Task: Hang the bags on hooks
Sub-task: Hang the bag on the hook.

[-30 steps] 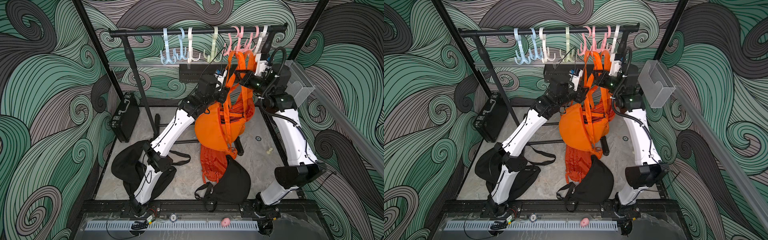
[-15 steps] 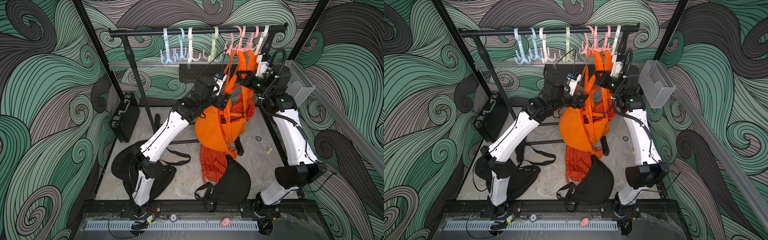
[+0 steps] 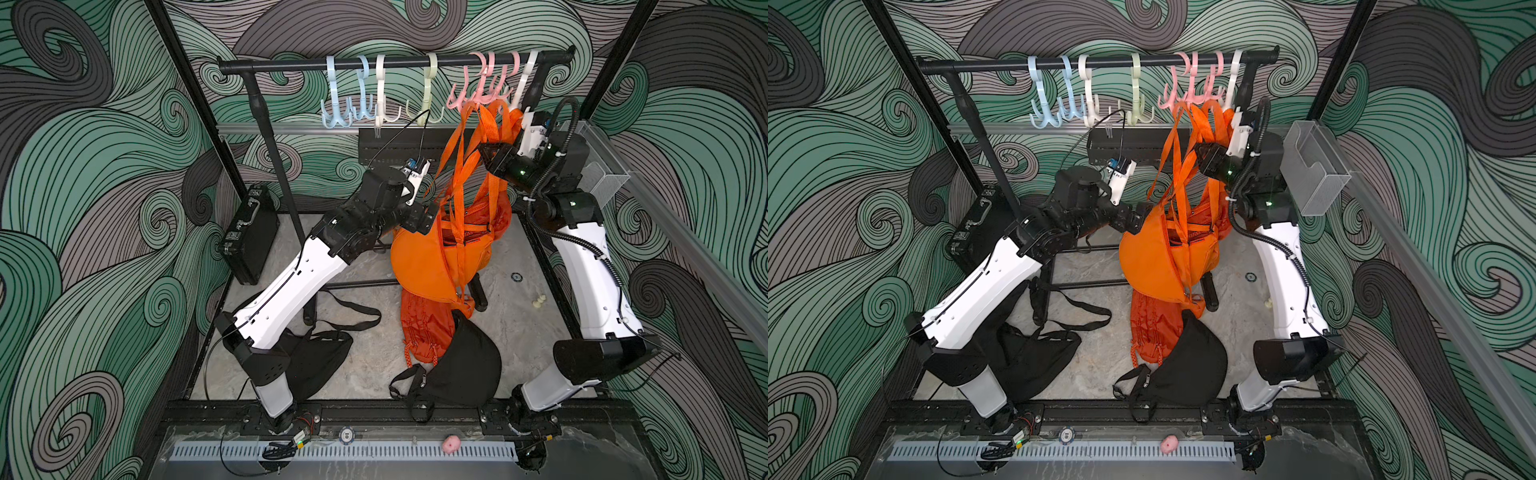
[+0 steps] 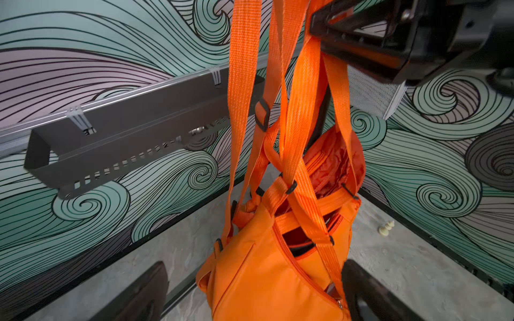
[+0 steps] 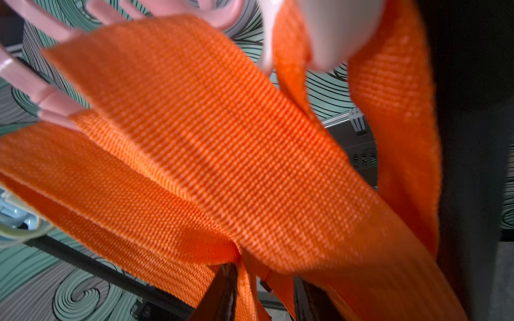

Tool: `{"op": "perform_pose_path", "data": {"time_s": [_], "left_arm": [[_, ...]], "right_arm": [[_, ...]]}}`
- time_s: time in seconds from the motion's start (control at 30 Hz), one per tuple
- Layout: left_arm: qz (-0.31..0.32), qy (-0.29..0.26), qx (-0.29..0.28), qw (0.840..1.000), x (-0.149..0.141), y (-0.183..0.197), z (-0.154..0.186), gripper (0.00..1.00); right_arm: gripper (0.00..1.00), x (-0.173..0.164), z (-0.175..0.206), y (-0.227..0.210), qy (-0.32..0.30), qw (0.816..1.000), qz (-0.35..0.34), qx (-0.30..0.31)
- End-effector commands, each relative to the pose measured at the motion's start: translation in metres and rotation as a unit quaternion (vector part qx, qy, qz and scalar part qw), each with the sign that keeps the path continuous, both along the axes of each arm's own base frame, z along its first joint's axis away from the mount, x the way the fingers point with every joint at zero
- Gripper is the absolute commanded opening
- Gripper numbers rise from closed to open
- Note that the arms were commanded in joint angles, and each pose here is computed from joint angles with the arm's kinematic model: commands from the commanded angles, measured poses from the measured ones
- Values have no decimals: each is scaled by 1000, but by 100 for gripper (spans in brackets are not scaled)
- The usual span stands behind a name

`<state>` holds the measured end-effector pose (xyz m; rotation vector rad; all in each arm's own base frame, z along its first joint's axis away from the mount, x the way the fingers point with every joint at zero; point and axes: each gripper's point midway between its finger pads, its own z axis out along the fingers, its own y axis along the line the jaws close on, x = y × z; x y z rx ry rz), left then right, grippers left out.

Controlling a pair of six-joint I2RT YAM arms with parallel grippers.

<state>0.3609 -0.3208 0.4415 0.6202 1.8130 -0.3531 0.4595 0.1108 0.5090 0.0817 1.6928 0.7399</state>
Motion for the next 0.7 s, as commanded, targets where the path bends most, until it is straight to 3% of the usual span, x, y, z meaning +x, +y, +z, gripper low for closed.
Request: {"op": "perform_pose_path", "data": {"time_s": [0.0,0.23,0.3,0.4,0.53,0.67], "left_arm": [[17,-9,16,1000,-12,20,-2,99],[49,9,48,998,-32,57,-35,99],[69,4,51,996,-40,74,-36,98],[98,1,73,992,-45,97,-50,99],[137,13,105,985,-53,126,-83,99],[165,20,99,981,-63,148,-110,98]], "right_arm": [[46,-20,26,-7,-33,999,-11,3],[59,-55,47,-13,-58,998,-22,-8],[71,-68,49,-17,-62,997,-31,-17],[73,-92,45,-20,-65,997,-35,-33],[73,-125,6,-12,-22,997,-25,-70],[73,-161,-74,10,37,995,10,-92]]}}
